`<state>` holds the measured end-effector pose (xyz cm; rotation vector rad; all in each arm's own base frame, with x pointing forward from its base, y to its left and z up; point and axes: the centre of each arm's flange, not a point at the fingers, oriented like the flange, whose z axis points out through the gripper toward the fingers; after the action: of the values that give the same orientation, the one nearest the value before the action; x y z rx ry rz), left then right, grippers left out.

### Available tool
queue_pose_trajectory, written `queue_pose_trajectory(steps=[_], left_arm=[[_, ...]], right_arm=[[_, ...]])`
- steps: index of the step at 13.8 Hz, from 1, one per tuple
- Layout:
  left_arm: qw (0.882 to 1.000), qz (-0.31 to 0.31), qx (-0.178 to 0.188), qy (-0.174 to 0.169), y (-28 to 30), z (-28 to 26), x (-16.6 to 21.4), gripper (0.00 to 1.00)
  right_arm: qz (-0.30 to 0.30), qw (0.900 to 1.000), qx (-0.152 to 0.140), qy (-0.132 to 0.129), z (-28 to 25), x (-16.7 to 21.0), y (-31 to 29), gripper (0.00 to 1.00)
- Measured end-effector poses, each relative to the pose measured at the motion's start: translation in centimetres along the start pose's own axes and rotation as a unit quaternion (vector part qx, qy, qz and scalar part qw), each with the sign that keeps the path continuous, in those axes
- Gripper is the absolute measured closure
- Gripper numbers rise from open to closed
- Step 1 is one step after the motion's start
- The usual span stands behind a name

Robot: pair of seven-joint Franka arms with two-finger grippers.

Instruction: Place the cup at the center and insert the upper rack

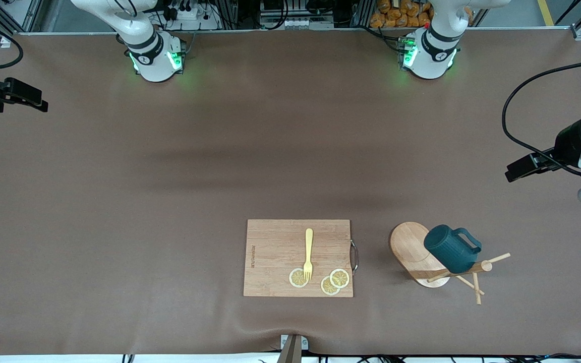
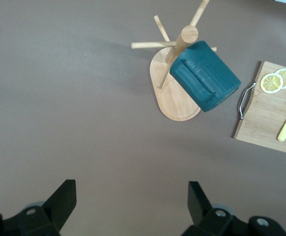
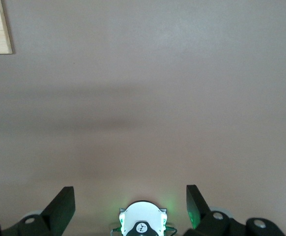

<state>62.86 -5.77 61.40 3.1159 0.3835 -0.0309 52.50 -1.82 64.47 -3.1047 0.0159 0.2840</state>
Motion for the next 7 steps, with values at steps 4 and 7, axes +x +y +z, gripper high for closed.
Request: queue_pose_trajectory(steps=[4,7], left_arm=[[1.000,0.017,-0.001,0.001,-0.9,-0.4,-1.4,0.00],[0.999,0.033,-0.006,0.007,-3.6,-0.7,-3.4,0.00]], right_arm=[[-0.001,1.000,0.000,0.015,-0.2,0.4,-0.1,0.00],[-0.003,1.000,-0.001,0.020,-0.1,0.6,-0.4,0.00]])
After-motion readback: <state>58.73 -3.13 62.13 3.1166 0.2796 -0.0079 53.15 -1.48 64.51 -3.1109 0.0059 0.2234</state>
